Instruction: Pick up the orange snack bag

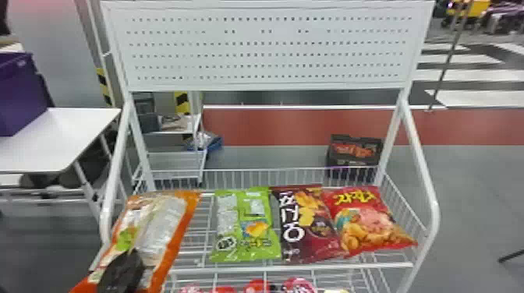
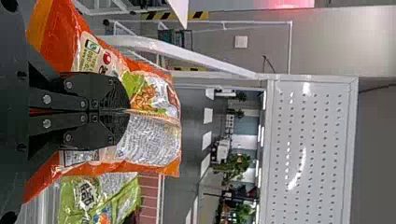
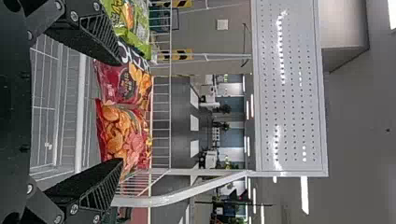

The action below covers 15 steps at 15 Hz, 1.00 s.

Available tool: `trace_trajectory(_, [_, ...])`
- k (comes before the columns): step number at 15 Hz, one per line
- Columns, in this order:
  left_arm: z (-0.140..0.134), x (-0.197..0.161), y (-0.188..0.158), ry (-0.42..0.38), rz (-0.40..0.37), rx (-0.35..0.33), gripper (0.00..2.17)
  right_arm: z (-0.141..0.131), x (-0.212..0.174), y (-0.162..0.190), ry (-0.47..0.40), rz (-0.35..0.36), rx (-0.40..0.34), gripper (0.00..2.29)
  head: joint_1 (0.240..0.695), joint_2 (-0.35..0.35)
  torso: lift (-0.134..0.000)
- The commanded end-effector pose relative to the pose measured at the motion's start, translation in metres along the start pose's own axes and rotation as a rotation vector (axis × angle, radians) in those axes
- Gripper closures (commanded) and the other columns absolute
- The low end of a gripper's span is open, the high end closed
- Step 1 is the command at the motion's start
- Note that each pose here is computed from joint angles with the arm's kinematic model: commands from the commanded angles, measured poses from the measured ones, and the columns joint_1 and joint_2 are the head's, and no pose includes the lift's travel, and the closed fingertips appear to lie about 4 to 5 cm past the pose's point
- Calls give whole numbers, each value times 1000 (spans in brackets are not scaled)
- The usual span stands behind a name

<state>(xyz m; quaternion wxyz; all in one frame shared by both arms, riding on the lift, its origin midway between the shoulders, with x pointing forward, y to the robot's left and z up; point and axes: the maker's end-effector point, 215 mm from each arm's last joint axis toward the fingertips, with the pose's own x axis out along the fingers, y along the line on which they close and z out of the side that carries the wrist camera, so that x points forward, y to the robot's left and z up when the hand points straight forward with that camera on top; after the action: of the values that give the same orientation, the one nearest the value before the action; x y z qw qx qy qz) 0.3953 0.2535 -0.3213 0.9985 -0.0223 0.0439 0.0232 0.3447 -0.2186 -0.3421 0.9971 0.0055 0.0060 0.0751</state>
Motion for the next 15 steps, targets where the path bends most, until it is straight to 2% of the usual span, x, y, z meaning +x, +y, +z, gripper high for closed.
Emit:
trace_trajectory(1, [6, -18, 16, -34, 26, -11, 1565, 0, 0, 0, 0, 0, 1, 167, 499, 0, 0])
trace_trajectory(4, [18, -42, 29, -101, 59, -46, 1565, -2, 0, 1, 2, 2, 3, 167, 499, 0, 0])
trace_trajectory(7, [25, -62, 34, -170, 100, -45, 1561, -2, 1, 4, 2, 8, 6, 167, 499, 0, 0])
trace_trajectory(11, [9, -70, 41, -150, 110, -42, 1565, -2, 1, 6, 0, 12, 8, 167, 499, 0, 0])
trace_trajectory(15, [6, -74, 47, -159, 120, -44, 1565, -2, 0, 8, 1, 16, 10, 167, 499, 0, 0])
